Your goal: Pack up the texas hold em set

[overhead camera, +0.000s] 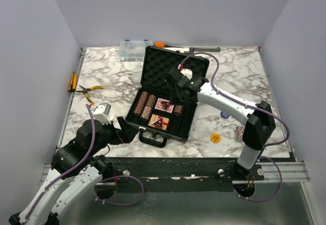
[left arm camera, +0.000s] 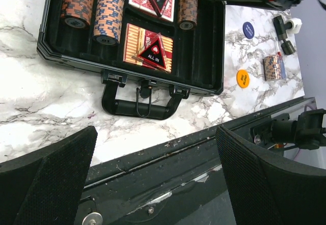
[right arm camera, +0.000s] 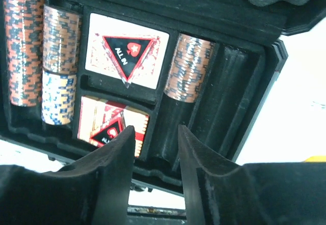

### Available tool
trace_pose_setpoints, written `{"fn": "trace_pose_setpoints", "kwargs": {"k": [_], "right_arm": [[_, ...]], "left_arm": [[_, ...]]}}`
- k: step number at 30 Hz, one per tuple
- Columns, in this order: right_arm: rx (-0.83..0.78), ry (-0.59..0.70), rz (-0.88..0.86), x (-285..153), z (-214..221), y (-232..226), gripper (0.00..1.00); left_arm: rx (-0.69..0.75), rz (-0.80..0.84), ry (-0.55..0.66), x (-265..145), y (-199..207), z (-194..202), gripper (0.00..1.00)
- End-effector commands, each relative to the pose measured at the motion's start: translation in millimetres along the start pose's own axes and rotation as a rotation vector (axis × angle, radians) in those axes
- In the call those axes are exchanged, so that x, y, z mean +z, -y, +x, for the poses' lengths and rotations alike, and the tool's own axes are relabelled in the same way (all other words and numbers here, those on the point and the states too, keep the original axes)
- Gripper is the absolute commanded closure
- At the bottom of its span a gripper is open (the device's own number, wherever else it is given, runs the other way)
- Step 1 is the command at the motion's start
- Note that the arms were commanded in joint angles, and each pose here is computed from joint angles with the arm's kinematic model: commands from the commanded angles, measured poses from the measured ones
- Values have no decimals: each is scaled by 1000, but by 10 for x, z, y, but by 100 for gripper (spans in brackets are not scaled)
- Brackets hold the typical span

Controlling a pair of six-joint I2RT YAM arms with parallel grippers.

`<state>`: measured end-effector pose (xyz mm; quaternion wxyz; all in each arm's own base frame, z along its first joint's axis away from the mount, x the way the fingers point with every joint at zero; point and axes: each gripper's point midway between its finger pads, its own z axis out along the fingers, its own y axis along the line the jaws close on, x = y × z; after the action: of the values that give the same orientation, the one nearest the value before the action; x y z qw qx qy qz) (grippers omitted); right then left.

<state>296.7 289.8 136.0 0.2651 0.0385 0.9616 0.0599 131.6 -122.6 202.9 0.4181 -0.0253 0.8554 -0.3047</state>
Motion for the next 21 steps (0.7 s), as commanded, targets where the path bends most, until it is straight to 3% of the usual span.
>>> {"fn": "trace_pose_setpoints", "kwargs": {"k": [1,7,21], "right_arm": [[-1,30,19,-309,-80,182,54],[21,27,54,-499,27,446,37],[79,-14,187,-602,393,1070,20]], "left_arm": [[7,11,-17,37,5,40,2],[7,7,-22,52,2,46,2],[0,-30,3,55,-66,9,2]]}}
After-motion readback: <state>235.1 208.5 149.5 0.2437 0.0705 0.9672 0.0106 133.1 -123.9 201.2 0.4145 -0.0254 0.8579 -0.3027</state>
